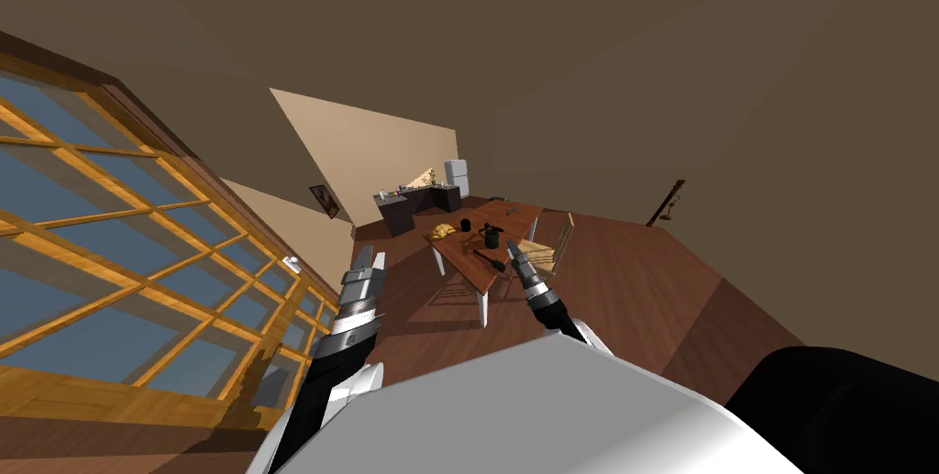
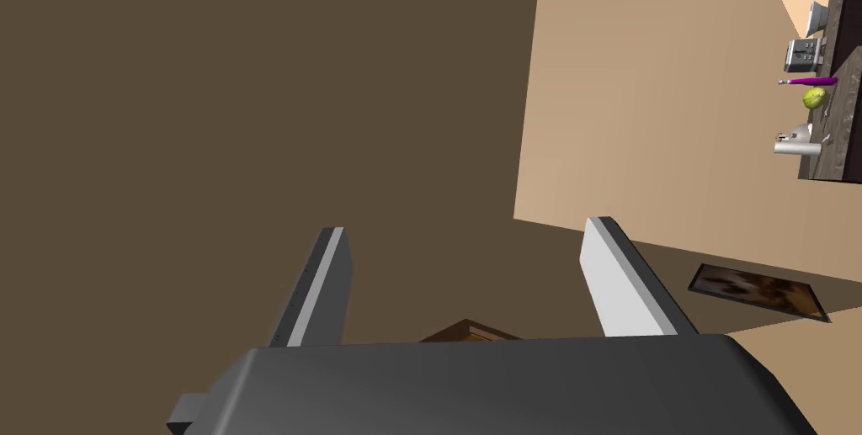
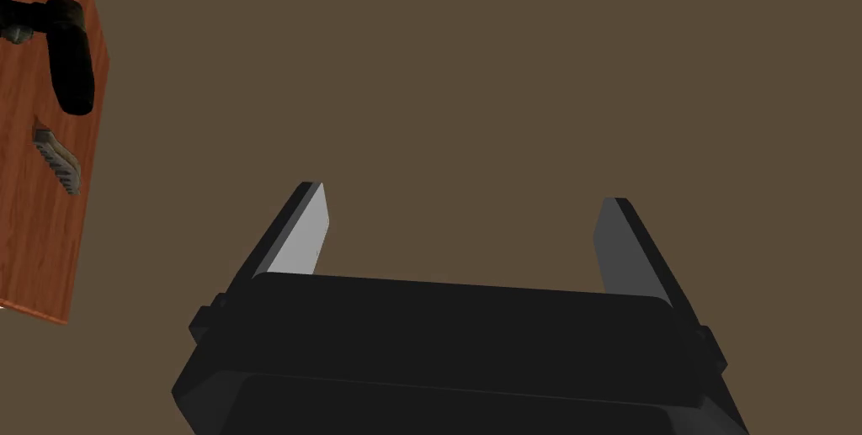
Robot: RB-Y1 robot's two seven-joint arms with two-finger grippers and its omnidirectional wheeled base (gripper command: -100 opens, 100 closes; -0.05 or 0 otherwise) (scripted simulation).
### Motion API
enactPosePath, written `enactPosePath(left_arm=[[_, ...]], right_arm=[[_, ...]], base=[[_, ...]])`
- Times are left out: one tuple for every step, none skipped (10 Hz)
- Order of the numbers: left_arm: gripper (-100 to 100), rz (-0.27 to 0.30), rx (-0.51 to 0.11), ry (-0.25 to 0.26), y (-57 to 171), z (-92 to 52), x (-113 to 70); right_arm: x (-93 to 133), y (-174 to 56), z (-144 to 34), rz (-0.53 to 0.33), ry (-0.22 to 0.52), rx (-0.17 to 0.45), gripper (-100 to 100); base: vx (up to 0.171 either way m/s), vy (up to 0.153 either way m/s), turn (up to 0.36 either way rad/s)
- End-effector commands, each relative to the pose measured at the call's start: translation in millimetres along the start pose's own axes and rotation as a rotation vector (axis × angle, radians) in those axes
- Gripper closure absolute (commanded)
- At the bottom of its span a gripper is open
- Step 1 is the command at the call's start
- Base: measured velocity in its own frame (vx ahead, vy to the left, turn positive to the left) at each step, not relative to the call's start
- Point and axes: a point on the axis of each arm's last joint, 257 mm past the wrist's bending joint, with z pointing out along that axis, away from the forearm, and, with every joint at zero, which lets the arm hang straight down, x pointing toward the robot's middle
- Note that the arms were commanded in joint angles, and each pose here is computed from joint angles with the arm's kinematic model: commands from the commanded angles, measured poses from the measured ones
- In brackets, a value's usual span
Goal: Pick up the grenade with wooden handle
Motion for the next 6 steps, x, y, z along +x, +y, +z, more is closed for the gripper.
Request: enactPosePath(left_arm=[[0, 0.000, 0.000, 0.000, 0.0, 0.0, 0.0], [0, 0.000, 0.000, 0.000, 0.0, 0.0, 0.0], [0, 0.000, 0.000, 0.000, 0.0, 0.0, 0.0], [0, 0.000, 0.000, 0.000, 0.0, 0.0, 0.0], [0, 0.000, 0.000, 0.000, 0.0, 0.0, 0.0], [0, 0.000, 0.000, 0.000, 0.0, 0.0, 0.0]], right_arm=[[21.9, -24.4, -18.9, -0.017, 0.066, 0.059, -100], [36.9, -41.8, -30.6, -0.029, 0.112, 0.099, -100], [36.9, -41.8, -30.6, -0.029, 0.112, 0.099, -100], [51.5, -57.5, -43.8, -0.042, 0.159, 0.137, -100], [65.8, -72.2, -58.7, -0.057, 0.208, 0.173, -100], [67.8, -80.4, -63.3, -0.057, 0.214, 0.192, -100]], base=[[-0.005, 0.263, 0.046], [0.012, 0.252, 0.034], [-0.009, 0.160, 0.001], [-0.007, 0.136, 0.043], [-0.019, 0.195, 0.069], [-0.008, 0.148, 0.006]])
